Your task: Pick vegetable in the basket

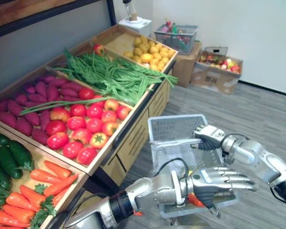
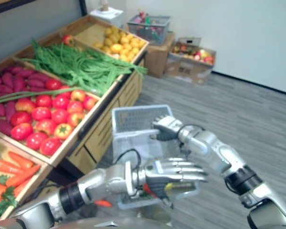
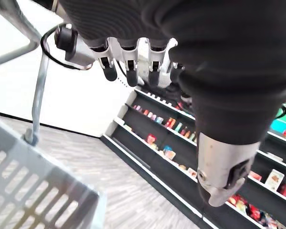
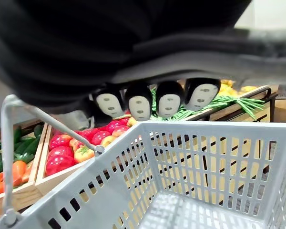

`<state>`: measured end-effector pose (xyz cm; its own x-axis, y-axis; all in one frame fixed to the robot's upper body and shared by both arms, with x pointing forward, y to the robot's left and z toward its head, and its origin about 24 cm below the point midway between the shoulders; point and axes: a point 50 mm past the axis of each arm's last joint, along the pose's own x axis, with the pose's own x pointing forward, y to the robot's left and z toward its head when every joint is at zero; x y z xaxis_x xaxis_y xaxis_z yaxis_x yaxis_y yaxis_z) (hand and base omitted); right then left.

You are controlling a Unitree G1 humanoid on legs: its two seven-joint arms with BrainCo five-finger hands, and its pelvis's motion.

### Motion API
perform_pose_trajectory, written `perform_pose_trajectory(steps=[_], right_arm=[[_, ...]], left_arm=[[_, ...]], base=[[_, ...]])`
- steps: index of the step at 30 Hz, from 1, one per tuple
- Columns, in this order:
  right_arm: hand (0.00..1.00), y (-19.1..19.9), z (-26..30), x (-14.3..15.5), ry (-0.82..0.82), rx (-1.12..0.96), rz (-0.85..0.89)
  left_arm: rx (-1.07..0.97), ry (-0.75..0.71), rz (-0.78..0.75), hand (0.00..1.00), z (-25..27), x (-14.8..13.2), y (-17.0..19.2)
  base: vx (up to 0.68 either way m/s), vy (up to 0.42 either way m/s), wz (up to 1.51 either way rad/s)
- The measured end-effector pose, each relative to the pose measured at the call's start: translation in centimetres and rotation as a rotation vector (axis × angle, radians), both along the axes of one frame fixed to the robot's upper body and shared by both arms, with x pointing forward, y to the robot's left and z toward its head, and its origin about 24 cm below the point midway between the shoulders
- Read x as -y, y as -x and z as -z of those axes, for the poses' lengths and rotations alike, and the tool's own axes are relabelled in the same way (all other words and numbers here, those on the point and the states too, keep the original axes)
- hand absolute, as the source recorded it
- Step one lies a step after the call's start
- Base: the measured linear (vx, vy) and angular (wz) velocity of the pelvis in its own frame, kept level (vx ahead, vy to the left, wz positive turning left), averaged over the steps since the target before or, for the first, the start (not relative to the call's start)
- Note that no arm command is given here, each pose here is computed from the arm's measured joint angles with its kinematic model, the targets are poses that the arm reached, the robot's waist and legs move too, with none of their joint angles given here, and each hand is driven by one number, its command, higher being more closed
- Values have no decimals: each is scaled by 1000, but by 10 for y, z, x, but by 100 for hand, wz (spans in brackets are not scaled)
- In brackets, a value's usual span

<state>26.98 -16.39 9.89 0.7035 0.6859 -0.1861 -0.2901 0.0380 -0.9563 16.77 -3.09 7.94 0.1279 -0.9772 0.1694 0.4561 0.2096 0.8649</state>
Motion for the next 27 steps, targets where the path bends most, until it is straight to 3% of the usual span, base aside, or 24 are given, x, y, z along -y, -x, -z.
perform_pose_trajectory(steps=[16, 27], right_arm=[[100, 12, 17, 9, -26, -59, 50], [100, 26, 34, 34, -75, -116, 198]], left_arm=[[-96, 275, 4, 0, -33, 4, 12], [-255, 548, 21, 0, -70, -17, 20]], base=[[5, -23, 6], [-6, -33, 20]])
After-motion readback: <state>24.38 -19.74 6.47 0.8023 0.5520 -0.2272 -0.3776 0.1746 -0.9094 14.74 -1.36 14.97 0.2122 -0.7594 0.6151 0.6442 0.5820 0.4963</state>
